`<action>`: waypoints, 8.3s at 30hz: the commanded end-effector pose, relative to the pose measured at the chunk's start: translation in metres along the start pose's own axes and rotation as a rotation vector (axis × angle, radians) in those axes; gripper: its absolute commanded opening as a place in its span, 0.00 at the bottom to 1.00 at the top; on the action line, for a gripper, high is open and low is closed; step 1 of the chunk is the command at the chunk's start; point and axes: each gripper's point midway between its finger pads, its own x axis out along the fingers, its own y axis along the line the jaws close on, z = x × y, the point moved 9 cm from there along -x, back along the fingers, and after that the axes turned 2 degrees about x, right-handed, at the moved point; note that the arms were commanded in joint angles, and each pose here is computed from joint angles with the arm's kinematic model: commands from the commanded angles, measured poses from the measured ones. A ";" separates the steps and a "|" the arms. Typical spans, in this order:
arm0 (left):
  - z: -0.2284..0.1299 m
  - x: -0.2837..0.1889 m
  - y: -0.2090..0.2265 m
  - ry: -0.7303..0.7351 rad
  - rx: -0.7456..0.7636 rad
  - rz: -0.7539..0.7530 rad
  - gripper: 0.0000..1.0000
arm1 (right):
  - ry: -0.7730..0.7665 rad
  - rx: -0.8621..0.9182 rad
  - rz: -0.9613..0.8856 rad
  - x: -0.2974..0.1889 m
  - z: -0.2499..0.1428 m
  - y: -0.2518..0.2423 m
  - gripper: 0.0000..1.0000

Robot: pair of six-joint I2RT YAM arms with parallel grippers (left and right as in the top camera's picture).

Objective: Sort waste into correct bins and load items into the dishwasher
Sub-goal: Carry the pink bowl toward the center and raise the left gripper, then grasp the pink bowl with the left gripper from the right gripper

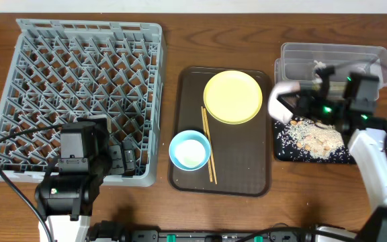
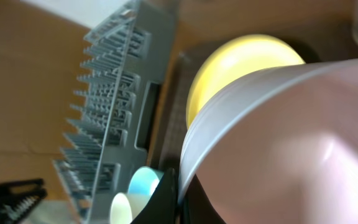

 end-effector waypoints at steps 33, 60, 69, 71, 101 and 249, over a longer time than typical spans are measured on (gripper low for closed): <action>0.005 -0.005 0.000 -0.023 -0.014 0.000 0.95 | 0.225 -0.718 -0.373 0.152 -0.086 0.041 0.37; 0.058 0.008 -0.080 0.064 0.085 -0.298 0.95 | 0.132 -0.302 -0.533 -0.019 -0.065 0.048 0.61; 0.033 0.009 -0.062 0.205 0.078 -0.073 0.95 | 0.216 -0.359 -0.261 0.004 -0.080 0.079 0.61; 0.029 0.006 -0.055 0.227 0.051 -0.054 0.95 | 0.242 -0.401 -0.231 0.014 -0.087 0.088 0.62; 0.026 -0.011 -0.002 0.207 -0.206 0.051 0.95 | 0.453 -0.400 -0.324 0.153 -0.174 0.087 0.08; 0.141 0.009 -0.145 -0.178 0.226 -1.357 0.45 | 0.272 -0.125 0.511 0.037 -0.017 0.124 0.56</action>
